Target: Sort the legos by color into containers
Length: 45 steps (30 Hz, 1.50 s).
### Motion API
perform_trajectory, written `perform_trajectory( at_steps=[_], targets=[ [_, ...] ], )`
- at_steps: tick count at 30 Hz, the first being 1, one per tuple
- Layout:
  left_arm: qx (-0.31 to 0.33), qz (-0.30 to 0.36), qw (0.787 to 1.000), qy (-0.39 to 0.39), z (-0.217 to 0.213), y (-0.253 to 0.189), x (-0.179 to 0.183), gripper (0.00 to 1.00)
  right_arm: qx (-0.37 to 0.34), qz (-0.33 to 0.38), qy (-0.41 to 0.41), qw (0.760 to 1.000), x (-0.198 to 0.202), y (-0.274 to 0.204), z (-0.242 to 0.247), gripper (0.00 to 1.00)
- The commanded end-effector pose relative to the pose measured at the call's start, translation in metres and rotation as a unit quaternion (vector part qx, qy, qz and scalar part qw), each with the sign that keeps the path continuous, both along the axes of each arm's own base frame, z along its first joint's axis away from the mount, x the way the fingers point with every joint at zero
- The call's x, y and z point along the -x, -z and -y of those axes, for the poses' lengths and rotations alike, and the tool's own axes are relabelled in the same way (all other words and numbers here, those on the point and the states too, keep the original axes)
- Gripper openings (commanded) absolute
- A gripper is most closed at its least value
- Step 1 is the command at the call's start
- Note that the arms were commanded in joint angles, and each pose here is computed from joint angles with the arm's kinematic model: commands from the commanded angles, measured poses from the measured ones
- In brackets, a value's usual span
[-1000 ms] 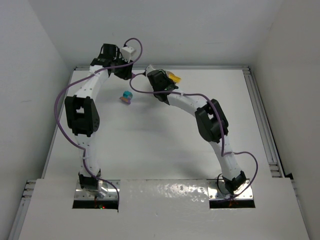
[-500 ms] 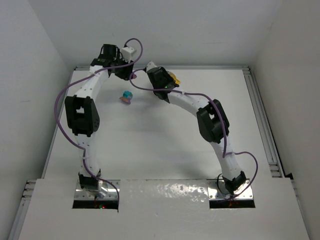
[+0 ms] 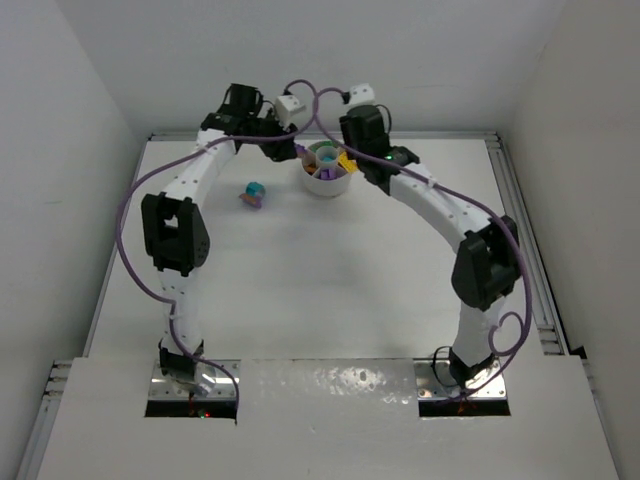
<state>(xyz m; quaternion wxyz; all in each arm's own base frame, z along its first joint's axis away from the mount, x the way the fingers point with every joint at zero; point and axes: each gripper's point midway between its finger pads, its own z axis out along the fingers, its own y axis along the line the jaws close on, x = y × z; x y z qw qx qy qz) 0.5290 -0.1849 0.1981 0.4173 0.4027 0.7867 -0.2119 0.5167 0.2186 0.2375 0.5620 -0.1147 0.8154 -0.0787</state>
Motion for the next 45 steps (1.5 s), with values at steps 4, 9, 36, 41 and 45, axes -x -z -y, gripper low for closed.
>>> perform_trajectory(
  at_steps=[4, 9, 36, 41, 45],
  targets=[
    [-0.035, 0.112, 0.982, 0.149, 0.081, -0.018, 0.01, 0.0, -0.047, -0.012, 0.023, 0.999, 0.022, 0.001, 0.047, 0.43],
    [-0.072, 0.126, 0.978, 0.15, 0.098, -0.001, 0.005, 0.0, -0.057, -0.02, 0.059, 0.996, 0.036, 0.005, 0.072, 0.42],
    [0.017, 0.202, 0.922, 0.33, 0.08, -0.072, 0.099, 0.0, -0.287, -0.036, -0.337, 0.896, 0.095, -0.037, 0.019, 0.65],
    [0.044, 0.225, 0.906, 0.356, 0.079, -0.078, 0.112, 0.0, -0.514, -0.102, -0.319, 0.79, 0.098, -0.049, -0.014, 0.63],
    [0.07, 0.24, 0.896, 0.367, 0.082, -0.093, 0.117, 0.0, -0.577, -0.085, -0.338, 0.739, 0.099, -0.065, -0.022, 0.62]
  ],
)
